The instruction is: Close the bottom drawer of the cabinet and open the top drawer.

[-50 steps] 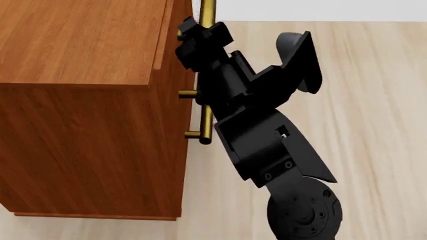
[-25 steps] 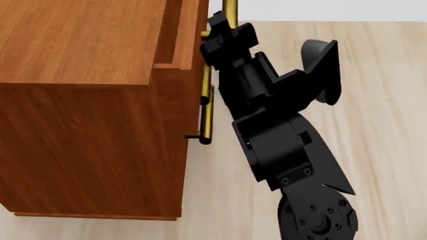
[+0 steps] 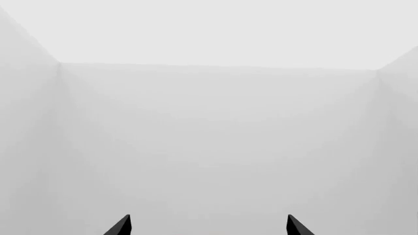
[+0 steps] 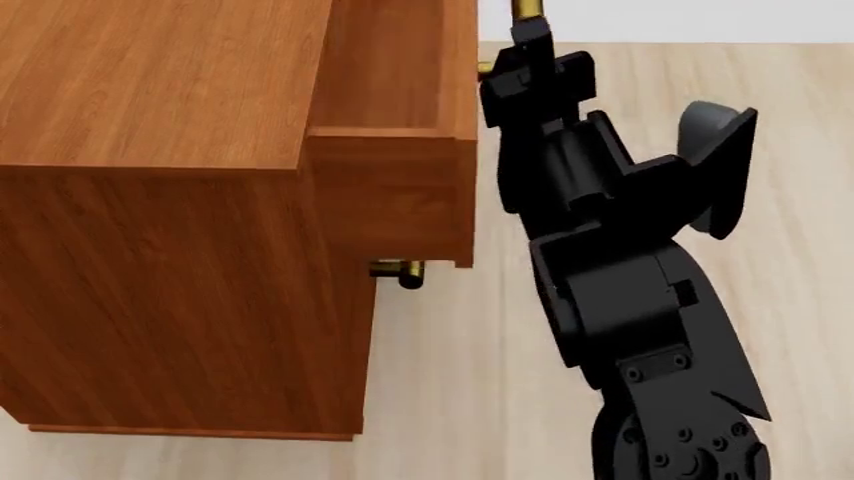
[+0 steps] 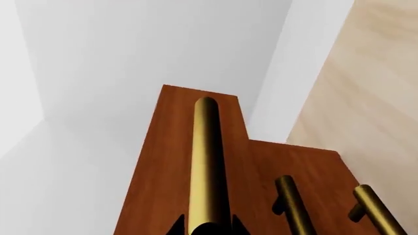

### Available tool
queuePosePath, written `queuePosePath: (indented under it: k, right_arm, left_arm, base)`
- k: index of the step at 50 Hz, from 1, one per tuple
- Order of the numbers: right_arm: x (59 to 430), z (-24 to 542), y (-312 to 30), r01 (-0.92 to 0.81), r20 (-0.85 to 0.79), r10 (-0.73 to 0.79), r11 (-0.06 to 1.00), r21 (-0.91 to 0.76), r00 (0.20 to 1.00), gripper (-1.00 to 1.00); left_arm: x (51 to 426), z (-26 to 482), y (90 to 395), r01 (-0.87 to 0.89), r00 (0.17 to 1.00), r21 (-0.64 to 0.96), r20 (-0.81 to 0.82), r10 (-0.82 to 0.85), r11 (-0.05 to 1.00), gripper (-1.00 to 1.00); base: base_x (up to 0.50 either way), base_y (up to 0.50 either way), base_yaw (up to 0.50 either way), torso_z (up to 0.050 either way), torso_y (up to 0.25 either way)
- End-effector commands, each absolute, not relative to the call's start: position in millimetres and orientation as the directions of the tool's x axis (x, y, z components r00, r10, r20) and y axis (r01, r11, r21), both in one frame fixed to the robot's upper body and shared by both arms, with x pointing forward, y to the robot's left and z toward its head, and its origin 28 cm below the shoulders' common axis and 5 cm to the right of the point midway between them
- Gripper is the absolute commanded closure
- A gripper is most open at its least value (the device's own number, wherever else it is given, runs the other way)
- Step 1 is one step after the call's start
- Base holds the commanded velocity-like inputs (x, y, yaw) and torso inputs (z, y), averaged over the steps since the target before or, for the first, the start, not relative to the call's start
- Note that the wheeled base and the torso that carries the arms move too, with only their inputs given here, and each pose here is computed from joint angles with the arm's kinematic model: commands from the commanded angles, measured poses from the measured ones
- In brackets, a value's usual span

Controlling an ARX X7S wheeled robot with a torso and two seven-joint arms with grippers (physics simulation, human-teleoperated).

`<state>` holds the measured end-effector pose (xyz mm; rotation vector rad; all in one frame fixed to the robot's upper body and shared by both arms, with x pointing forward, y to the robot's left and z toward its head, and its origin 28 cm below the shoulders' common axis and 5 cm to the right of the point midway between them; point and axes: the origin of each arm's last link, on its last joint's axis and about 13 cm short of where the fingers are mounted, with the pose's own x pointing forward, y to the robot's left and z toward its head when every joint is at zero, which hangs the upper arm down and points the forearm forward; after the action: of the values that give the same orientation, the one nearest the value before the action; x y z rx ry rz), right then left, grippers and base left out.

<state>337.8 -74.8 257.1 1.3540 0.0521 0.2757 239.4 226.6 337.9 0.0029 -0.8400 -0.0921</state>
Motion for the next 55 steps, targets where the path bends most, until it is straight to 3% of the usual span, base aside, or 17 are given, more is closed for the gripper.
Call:
queuePosePath:
  k: [1,34,35,55]
  right_arm:
    - [322.4,278.1,-85.0,-0.335,0.305,0.218,0.116,0.935,0.927,1.00]
    - [325.0,275.2,-89.4,-0.329,0.303,0.196,0.119,0.937,0.933,1.00]
    - [325.1,275.2,-89.4,-0.328,0.302,0.195,0.119,0.937,0.933,-1.00]
    - [325.0,273.6,-90.7,-0.327,0.302,0.188,0.121,0.937,0.935,-1.00]
  left_arm:
    - [238.3,339.2,225.6,0.083,0.661,0.042,0.745,-0.086,0.996,-1.00]
    - [239.7,339.6,224.8,0.084,0.661,0.043,0.745,-0.088,0.996,-1.00]
    - [239.8,339.6,224.8,0.084,0.662,0.043,0.745,-0.088,0.996,-1.00]
    - [239.3,340.8,223.9,0.086,0.659,0.044,0.746,-0.089,0.995,-1.00]
  base:
    - [-0.02,0.00,0.00,0.000,0.000]
    - [-0.01,0.00,0.00,0.001,0.006]
    - [-0.02,0.00,0.00,0.000,0.000]
    - [0.00,0.00,0.00,0.001,0.002]
